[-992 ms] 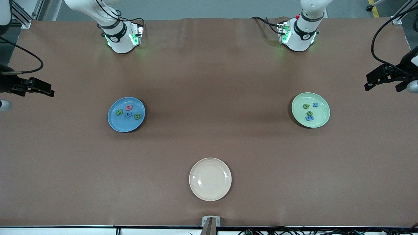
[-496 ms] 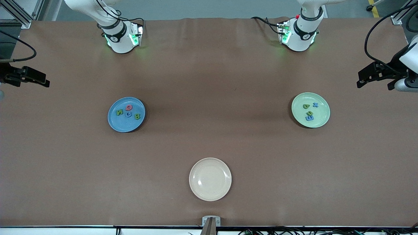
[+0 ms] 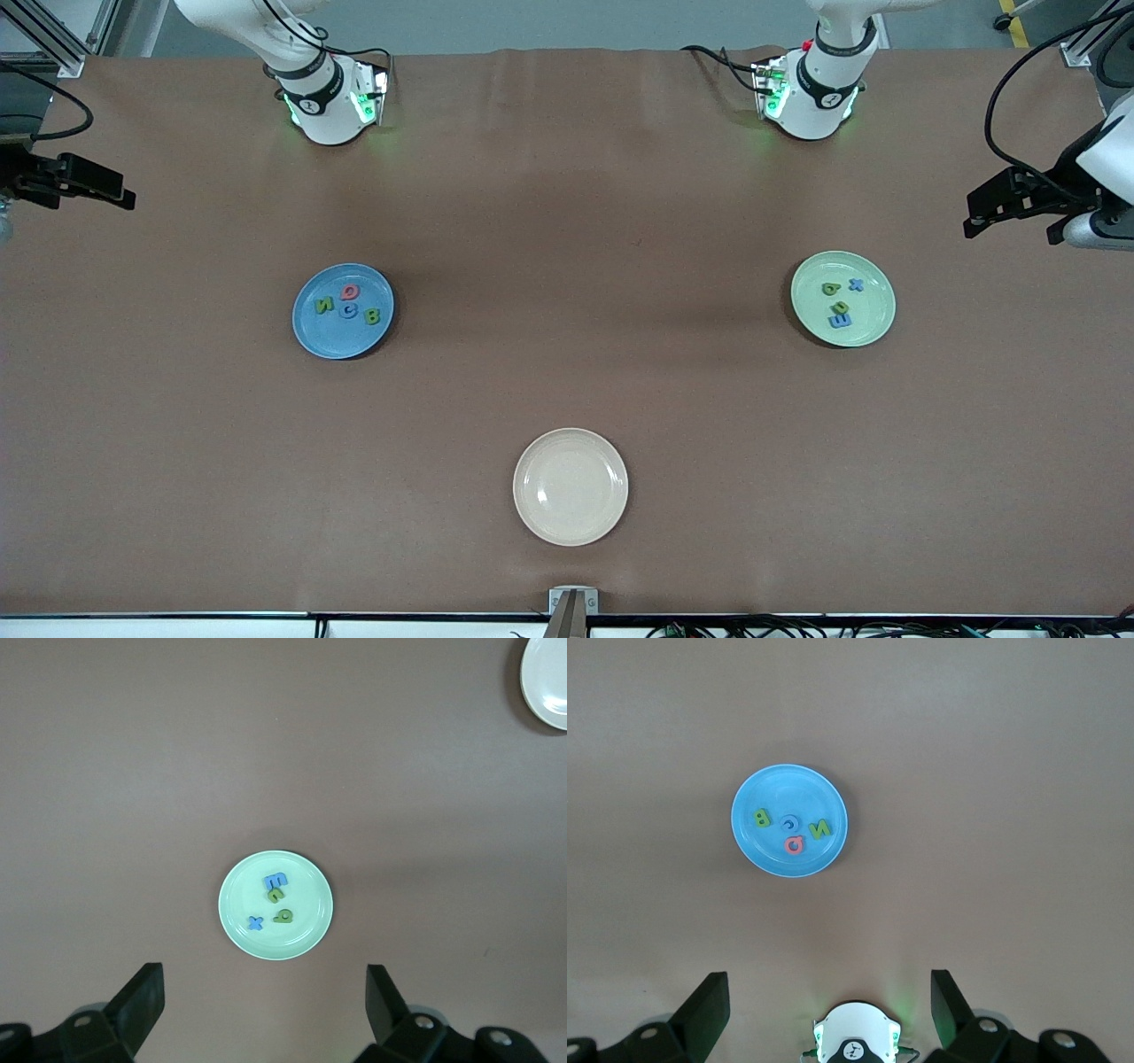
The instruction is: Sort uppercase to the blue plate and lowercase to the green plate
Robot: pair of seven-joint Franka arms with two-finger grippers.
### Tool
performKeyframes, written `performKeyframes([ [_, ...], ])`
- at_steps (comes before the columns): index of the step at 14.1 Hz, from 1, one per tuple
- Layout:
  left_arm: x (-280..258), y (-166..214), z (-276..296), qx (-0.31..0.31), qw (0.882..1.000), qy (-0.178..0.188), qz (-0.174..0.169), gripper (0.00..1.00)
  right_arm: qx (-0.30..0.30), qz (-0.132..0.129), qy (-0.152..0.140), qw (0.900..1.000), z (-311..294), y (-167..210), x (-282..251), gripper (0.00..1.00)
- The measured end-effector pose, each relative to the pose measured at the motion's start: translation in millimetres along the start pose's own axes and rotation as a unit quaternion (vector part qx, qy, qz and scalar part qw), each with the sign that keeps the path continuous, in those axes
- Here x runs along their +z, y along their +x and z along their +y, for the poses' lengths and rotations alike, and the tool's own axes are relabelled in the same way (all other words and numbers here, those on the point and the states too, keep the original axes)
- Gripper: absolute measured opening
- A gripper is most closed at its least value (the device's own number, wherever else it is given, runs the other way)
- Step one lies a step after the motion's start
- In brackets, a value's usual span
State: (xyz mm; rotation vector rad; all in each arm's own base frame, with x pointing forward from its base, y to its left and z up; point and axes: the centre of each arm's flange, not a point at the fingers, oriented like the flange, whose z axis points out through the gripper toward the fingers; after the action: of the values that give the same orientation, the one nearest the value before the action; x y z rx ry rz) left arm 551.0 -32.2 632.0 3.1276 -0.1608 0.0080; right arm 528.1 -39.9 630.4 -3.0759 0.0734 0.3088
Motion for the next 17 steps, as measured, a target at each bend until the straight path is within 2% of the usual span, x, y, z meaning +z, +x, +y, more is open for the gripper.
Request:
performKeyframes([
  [8,1,0,-2,-0.005,1.0,0.0,-0.001,1.0,-0.011,0.032,0.008,0.999,-4,-29,14,1.0],
  [17,-13,-1,-4,-0.007,1.0,0.0,0.014,1.0,-0.02,0.047,0.003,0.999,-15,-49,19,1.0],
])
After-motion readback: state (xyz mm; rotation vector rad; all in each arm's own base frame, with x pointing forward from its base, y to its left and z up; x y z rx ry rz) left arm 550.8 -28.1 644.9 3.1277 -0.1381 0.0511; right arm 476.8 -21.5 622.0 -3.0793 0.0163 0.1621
